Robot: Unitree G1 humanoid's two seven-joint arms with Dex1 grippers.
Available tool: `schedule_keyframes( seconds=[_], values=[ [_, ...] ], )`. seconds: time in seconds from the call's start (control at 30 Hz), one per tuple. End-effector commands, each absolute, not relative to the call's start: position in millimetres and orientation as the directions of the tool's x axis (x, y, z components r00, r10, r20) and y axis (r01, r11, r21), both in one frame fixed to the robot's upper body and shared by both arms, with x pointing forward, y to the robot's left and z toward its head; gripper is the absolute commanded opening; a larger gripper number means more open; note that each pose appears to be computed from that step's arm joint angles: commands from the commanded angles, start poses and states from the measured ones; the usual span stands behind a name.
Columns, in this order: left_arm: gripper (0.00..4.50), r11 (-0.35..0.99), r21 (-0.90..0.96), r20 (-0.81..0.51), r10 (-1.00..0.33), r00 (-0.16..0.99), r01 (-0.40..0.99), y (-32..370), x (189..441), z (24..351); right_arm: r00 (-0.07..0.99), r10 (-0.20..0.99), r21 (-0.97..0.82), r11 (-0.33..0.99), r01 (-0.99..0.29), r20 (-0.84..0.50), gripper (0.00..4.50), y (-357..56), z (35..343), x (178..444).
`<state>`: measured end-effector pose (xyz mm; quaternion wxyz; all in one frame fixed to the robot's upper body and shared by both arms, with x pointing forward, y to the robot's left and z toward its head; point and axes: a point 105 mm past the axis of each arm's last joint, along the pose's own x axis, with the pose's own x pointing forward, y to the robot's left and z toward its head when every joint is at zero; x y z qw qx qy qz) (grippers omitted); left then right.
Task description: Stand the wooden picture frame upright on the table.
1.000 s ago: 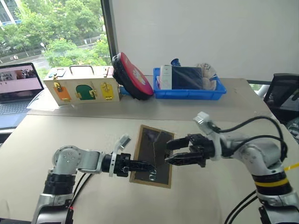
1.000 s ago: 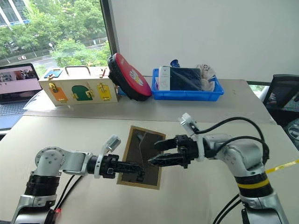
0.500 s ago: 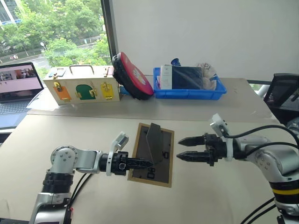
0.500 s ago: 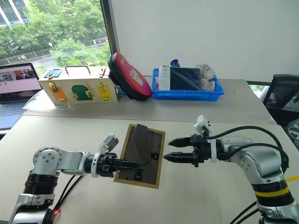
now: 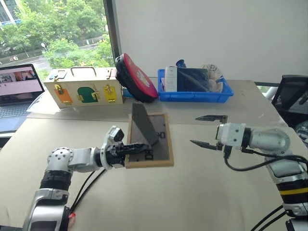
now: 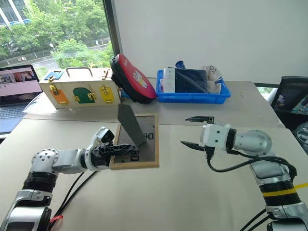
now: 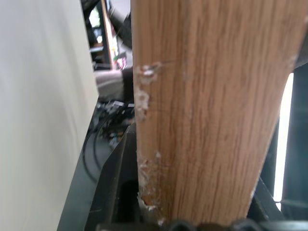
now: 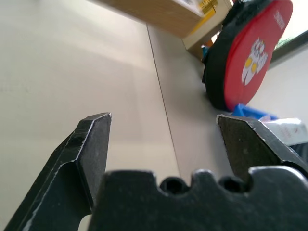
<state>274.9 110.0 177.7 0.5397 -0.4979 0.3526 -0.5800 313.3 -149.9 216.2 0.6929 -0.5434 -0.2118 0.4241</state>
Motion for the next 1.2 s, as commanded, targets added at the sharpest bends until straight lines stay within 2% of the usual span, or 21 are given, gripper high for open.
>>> schedule_keyframes(
  seconds=[0.03,0.1,0.13,0.3,0.5,0.67,0.77,0.97,1.1,1.17,1.2],
  values=[
    [1.07,-0.271,-0.921,0.284,-0.959,0.004,0.280,105,270,197,0.509,0.854,-0.994,-0.086,-0.061,-0.106,4.07,-138,217,298],
    [1.07,-0.259,-0.928,0.266,-0.964,-0.010,0.266,102,269,194,0.500,0.862,-0.996,-0.092,0.004,-0.077,4.07,-133,212,298],
    [1.07,-0.255,-0.930,0.261,-0.965,-0.015,0.264,100,268,192,0.491,0.870,-0.994,-0.092,0.063,-0.049,4.07,-127,215,298],
    [1.07,-0.250,-0.929,0.251,-0.968,-0.032,0.275,93,267,192,0.424,0.905,-0.978,-0.050,0.203,0.042,4.07,-109,228,295],
    [1.07,-0.250,-0.927,0.248,-0.968,-0.042,0.280,89,266,192,0.363,0.929,-0.967,-0.017,0.252,0.078,4.07,-95,230,294],
    [1.07,-0.207,-0.922,0.209,-0.978,-0.029,0.327,85,265,191,0.324,0.945,-0.971,-0.027,0.238,0.053,4.07,-89,218,291],
    [1.07,-0.182,-0.916,0.186,-0.982,-0.024,0.357,84,263,189,0.322,0.945,-0.970,-0.024,0.243,0.057,3.30,-89,215,292],
    [1.07,-0.151,-0.907,0.151,-0.988,-0.032,0.393,83,255,185,0.330,0.941,-0.966,-0.012,0.259,0.077,1.36,-92,216,295],
    [1.07,-0.142,-0.901,0.141,-0.989,-0.034,0.410,85,252,183,0.331,0.939,-0.963,-0.002,0.270,0.090,1.31,-94,218,295],
    [2.03,-0.151,-0.887,0.154,-0.988,-0.030,0.436,86,253,188,0.330,0.939,-0.961,0.007,0.278,0.102,1.31,-95,219,294],
    [2.24,-0.152,-0.877,0.157,-0.987,-0.028,0.457,87,252,191,0.330,0.938,-0.959,0.012,0.284,0.109,1.27,-96,221,294]
  ],
)
